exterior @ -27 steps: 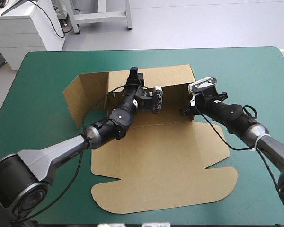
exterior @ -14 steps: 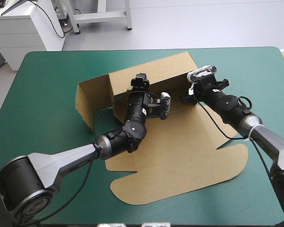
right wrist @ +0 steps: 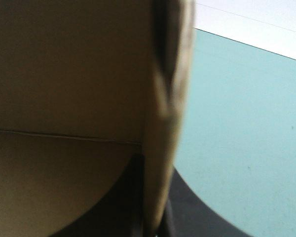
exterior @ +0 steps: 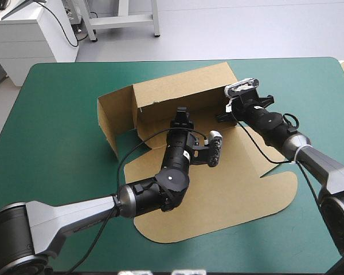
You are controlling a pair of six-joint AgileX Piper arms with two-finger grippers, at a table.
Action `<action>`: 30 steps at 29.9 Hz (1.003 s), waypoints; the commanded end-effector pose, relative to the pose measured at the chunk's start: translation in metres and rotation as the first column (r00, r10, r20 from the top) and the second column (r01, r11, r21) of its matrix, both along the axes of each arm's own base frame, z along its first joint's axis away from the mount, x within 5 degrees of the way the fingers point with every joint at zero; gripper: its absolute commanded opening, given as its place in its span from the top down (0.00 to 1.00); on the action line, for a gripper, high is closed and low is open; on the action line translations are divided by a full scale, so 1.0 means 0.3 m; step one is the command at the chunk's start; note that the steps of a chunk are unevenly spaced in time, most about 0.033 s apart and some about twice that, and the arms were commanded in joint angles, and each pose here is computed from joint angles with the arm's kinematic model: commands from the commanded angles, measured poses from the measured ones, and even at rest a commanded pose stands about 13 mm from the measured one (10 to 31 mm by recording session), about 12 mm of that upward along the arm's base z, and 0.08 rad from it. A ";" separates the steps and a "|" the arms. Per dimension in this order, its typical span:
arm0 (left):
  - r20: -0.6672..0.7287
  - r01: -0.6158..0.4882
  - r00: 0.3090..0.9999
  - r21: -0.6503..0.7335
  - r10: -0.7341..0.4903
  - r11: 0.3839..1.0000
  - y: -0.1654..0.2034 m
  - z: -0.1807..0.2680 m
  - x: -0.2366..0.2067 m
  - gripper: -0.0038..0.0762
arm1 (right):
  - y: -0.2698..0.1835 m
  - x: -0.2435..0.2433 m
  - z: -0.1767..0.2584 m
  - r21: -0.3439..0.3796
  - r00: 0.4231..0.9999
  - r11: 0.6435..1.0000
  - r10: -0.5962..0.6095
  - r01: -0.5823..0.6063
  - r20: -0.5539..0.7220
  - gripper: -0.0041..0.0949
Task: Fold the box
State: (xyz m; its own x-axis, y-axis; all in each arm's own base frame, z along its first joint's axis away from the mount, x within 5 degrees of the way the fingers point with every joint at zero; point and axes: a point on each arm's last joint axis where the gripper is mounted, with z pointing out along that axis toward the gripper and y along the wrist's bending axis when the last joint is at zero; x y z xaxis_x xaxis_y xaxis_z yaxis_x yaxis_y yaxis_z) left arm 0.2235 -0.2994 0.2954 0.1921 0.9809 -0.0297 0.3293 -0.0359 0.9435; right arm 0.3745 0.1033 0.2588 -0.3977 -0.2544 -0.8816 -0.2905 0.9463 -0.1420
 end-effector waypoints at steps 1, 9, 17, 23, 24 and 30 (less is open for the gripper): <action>-0.003 -0.035 0.999 -0.007 0.035 0.999 0.050 0.095 -0.020 0.95 | -0.008 -0.007 0.097 0.020 0.997 1.000 0.007 -0.009 0.074 0.98; -0.354 -0.063 0.934 -0.032 0.047 0.998 0.172 0.197 -0.022 0.93 | 0.017 -0.019 0.085 0.057 0.996 0.995 0.081 -0.082 0.027 0.98; -0.497 -0.141 0.866 -0.346 -0.054 0.928 0.348 0.458 0.039 0.93 | 0.017 -0.020 0.083 0.063 0.997 0.995 0.080 -0.082 0.022 0.98; -0.484 -0.280 0.872 -0.374 0.072 0.884 0.543 0.562 0.124 0.93 | 0.025 -0.024 0.080 0.072 0.994 0.992 0.106 -0.106 0.009 0.98; -0.484 -0.308 0.869 -0.375 0.099 0.874 0.586 0.562 0.146 0.93 | 0.028 -0.026 0.078 0.076 0.993 0.990 0.117 -0.117 0.003 0.98; -0.558 -0.483 0.819 -0.544 0.133 0.686 0.837 0.553 0.251 0.93 | 0.039 -0.033 0.075 0.110 0.989 0.984 0.145 -0.142 -0.021 0.98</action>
State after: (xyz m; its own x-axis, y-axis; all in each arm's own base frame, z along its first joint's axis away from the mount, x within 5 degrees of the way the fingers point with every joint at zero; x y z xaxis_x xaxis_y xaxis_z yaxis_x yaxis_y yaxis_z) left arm 0.2994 -0.0777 0.4376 -0.3375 0.7933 -0.5067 0.6664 0.5815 0.4666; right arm 0.3670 0.1159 0.2533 -0.4461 -0.2531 -0.8584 -0.4340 0.9000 -0.0398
